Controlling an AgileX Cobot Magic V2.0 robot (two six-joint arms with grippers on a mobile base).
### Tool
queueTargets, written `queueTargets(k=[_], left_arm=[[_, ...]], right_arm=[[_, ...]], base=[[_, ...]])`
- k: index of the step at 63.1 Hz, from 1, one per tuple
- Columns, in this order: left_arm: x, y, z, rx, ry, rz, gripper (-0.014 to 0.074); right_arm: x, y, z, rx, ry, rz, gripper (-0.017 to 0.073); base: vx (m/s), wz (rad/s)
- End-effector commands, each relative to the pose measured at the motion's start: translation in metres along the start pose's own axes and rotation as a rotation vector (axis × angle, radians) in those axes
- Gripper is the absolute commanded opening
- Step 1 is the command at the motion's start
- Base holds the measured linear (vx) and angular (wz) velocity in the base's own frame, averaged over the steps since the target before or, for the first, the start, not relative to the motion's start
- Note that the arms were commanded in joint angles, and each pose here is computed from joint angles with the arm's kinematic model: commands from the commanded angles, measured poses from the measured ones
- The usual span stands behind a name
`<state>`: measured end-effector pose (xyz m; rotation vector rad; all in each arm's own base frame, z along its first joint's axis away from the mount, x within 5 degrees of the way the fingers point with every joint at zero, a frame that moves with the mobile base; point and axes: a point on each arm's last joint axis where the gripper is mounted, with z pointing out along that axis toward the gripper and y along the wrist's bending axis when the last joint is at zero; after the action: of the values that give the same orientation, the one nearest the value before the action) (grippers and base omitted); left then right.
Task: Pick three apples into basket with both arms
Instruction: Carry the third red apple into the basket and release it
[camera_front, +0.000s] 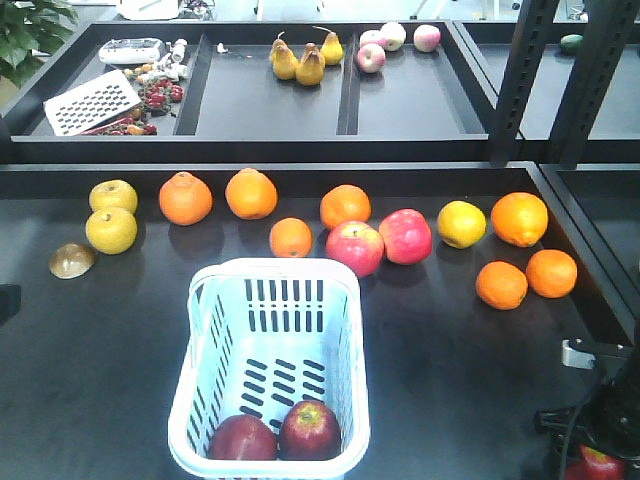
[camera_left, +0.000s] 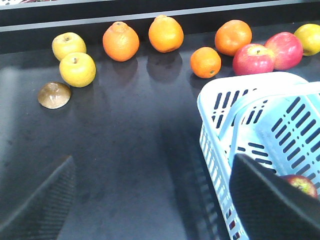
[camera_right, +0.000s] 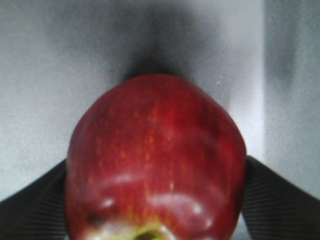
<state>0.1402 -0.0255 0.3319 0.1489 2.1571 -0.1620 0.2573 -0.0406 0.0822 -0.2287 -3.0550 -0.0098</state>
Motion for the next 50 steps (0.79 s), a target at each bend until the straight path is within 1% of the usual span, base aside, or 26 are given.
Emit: queueTargets(k=[1, 6, 14, 22, 27, 30, 33, 40, 41, 45, 47, 48, 50], left_arm=[[-0.013, 0.000, -0.006, 0.001, -0.092, -0.014, 0.0588], [-0.013, 0.000, -0.006, 0.001, -0.092, -0.014, 0.0588], [-0.013, 0.000, -0.006, 0.001, -0.092, -0.014, 0.0588], [-0.013, 0.000, -0.006, 0.001, -0.092, -0.014, 0.0588], [-0.013, 0.000, -0.006, 0.001, -0.092, -0.014, 0.0588], [-0.013, 0.000, -0.006, 0.001, -0.092, -0.014, 0.0588], [-0.013, 0.000, -0.006, 0.001, -0.092, -0.014, 0.0588], [-0.013, 0.000, -0.006, 0.001, -0.092, -0.014, 0.0588], [-0.013, 0.000, -0.006, 0.001, -0.092, -0.014, 0.0588], [-0.013, 0.000, -0.006, 0.001, -0.092, -0.014, 0.0588], [-0.013, 0.000, -0.006, 0.001, -0.092, -0.014, 0.0588], [-0.013, 0.000, -0.006, 0.001, -0.092, -0.014, 0.0588], [-0.013, 0.000, -0.006, 0.001, -0.092, -0.014, 0.0588]], right_arm=[[-0.005, -0.001, -0.012, 0.000, -0.051, 0.010, 0.0410], [-0.005, -0.001, -0.012, 0.000, -0.044, 0.010, 0.0331], [-0.006, 0.000, -0.020, -0.004, -0.042, 0.044, 0.0253], [-0.008, 0.001, -0.045, -0.020, -0.098, 0.055, 0.0230], [-0.005, 0.003, -0.069, -0.040, -0.176, 0.064, 0.0233], [-0.001, 0.007, -0.086, -0.047, -0.239, 0.054, 0.0234], [0.004, 0.013, -0.101, -0.053, -0.295, 0.033, 0.0235], [0.023, 0.041, -0.139, -0.093, -0.433, -0.065, 0.0236], [0.026, 0.049, -0.143, -0.105, -0.449, -0.092, 0.0237], [0.040, 0.071, -0.162, -0.159, -0.529, -0.166, 0.0237], [0.048, 0.083, -0.168, -0.200, -0.560, -0.200, 0.0237], [0.052, 0.092, -0.171, -0.222, -0.573, -0.232, 0.0237], [0.061, 0.105, -0.179, -0.270, -0.607, -0.266, 0.0238]], base=[[0.00, 0.00], [0.00, 0.00], [0.00, 0.00], [0.00, 0.00], [0.00, 0.00], [0.00, 0.00], [0.00, 0.00], [0.00, 0.00], [0.00, 0.00], [0.00, 0.00], [0.00, 0.00], [0.00, 0.00], [0.00, 0.00]])
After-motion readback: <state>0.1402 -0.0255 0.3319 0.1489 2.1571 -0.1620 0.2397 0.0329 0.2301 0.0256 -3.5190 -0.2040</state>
